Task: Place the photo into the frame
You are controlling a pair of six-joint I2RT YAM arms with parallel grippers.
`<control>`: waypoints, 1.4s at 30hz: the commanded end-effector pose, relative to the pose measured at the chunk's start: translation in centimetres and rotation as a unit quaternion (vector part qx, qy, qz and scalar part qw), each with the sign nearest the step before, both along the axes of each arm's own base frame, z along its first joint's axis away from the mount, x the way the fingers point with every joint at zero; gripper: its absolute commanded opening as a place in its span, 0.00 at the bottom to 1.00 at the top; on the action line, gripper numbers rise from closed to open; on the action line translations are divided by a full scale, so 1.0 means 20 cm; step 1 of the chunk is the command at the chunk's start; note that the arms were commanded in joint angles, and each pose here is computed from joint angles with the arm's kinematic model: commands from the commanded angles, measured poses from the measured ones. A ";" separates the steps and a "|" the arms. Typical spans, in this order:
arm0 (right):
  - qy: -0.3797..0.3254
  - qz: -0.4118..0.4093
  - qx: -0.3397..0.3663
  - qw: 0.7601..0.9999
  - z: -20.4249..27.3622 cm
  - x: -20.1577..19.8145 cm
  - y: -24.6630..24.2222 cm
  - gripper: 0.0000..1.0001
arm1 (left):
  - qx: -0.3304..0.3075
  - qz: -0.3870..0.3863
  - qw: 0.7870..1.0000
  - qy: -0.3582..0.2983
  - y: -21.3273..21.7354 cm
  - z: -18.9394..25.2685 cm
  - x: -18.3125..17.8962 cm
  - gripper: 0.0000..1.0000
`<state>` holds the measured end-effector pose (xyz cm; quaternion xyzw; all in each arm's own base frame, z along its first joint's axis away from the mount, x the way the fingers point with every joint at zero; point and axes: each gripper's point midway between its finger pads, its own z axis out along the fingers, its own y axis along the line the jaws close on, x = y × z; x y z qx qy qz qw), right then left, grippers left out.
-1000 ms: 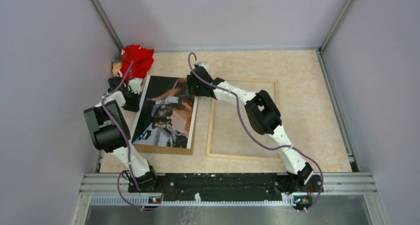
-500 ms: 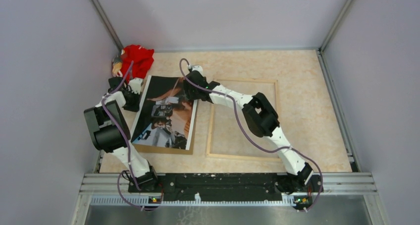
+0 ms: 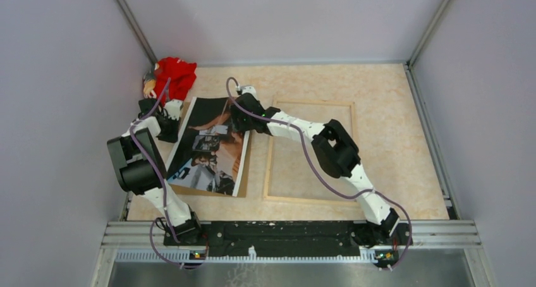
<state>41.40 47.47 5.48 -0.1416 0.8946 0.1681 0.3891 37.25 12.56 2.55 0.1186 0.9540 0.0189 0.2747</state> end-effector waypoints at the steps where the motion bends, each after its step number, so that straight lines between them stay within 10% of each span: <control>1: -0.003 0.032 0.178 0.984 0.48 -0.07 0.14 0.67 | -0.038 -0.020 0.997 0.065 -0.13 -0.22 -0.14 0.30; 8: 0.058 0.045 0.381 0.922 0.68 -0.13 0.10 0.67 | -0.040 -0.022 0.997 0.063 -0.13 -0.21 -0.14 0.29; 22: 0.154 0.057 0.558 0.814 0.71 -0.19 0.09 0.67 | -0.039 -0.024 0.997 0.061 -0.13 -0.19 -0.14 0.27; 37: 0.145 0.011 0.407 0.902 0.41 -0.12 0.05 0.54 | -0.053 -0.024 0.996 0.062 -0.15 -0.18 -0.13 0.26; 42: 0.131 0.002 0.375 0.918 0.37 -0.10 0.02 0.25 | -0.055 -0.024 0.996 0.060 -0.15 -0.17 -0.13 0.25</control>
